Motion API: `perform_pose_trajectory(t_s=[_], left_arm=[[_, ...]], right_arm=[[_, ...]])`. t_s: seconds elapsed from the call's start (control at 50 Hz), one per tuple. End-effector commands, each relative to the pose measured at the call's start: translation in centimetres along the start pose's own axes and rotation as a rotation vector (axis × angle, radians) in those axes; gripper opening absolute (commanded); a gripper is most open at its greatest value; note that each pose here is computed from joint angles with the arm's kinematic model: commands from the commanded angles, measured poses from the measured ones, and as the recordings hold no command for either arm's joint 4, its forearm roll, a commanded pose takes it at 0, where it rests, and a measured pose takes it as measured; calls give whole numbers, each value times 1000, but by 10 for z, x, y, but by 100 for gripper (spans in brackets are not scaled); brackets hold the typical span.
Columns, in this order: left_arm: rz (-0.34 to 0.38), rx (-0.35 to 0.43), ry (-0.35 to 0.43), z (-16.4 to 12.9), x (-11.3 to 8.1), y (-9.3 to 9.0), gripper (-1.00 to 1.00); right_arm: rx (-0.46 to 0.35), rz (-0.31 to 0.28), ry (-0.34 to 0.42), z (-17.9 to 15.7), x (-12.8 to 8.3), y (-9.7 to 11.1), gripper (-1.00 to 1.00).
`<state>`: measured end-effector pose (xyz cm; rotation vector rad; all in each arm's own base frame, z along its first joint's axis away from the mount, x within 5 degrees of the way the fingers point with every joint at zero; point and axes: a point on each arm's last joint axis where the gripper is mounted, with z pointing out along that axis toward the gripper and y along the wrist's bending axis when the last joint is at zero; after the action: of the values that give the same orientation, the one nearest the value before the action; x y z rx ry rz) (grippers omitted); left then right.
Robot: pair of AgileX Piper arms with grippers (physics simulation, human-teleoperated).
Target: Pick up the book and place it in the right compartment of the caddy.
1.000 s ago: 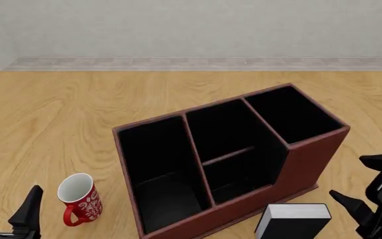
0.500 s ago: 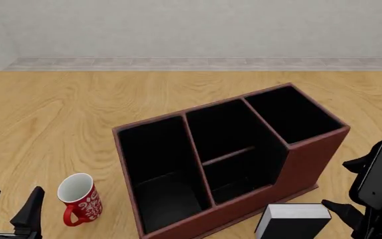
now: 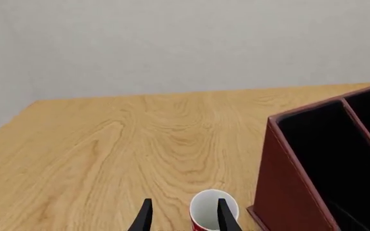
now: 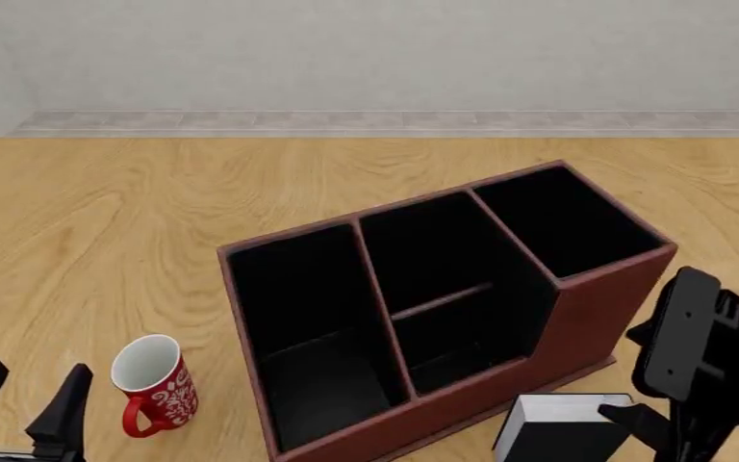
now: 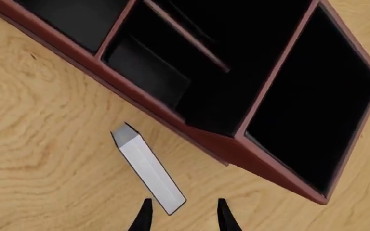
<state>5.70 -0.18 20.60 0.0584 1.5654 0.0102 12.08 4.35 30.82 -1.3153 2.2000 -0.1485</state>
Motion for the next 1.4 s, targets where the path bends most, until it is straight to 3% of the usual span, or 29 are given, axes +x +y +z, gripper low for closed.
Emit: perform_pose_trajectory(t_s=[0.02, 0.22, 0.86, 1.4], left_arm=[[2, 8, 10, 0, 1, 0, 100], [3, 11, 13, 0, 1, -1, 100], [10, 16, 21, 0, 2, -1, 100], [14, 8, 24, 0, 2, 0, 100]], right_arm=[[-71, -21, 36, 1, -12, -1, 100], [-95, -27, 44, -1, -22, -3, 100], [-137, -44, 73, 32, -21, 6, 100], [-195, -10, 100, 57, -22, 25, 100]])
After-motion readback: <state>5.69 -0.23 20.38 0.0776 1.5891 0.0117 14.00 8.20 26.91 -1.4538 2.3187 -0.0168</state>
